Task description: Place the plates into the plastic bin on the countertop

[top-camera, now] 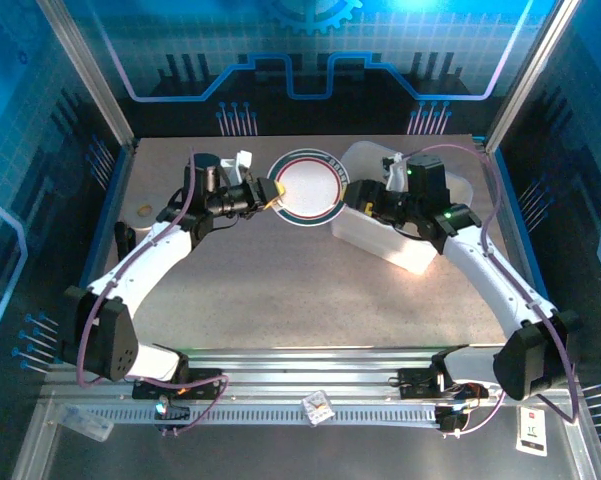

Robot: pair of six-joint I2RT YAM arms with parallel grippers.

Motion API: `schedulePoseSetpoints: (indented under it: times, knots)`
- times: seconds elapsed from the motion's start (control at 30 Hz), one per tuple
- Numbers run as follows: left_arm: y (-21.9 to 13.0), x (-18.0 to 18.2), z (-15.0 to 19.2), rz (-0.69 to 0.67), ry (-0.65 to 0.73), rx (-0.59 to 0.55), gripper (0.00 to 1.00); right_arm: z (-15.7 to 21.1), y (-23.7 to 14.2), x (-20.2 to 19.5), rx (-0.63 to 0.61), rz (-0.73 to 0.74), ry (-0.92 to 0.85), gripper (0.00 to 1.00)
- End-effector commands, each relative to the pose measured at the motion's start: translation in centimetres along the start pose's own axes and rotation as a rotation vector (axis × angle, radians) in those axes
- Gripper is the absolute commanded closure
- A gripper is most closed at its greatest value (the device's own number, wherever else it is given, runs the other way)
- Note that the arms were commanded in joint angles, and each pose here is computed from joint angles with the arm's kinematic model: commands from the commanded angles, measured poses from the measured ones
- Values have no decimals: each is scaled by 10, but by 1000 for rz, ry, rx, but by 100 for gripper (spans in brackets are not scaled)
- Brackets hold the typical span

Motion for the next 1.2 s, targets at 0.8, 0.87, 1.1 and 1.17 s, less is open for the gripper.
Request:
schedulePoseSetpoints:
  times: [0.8, 0.87, 1.1, 1.17]
  knots:
    - [12, -27, 9, 41, 92, 39, 85, -5, 4, -1, -49, -28, 59, 95]
    - [11, -29, 9, 44, 98, 35, 76, -7, 2, -1, -61, -22, 60, 97]
    - [-4, -44, 7, 44, 165, -46, 22, -15, -30, -22, -151, 19, 123, 100]
    - [-9, -48, 6, 37, 189, -65, 20, -14, -47, -36, -190, 59, 151, 100]
Point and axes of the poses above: each hand's point on the last joint's axis, 136 mm out from that joint toward the fingers, its own y axis out along the fingers, its own x axis along the line the jaws close on, z = x × y, the point moved 7 cm from there along -y, back along the fingers, and after that the axes turned 15 degrees about -y, right-handed, at the moved point
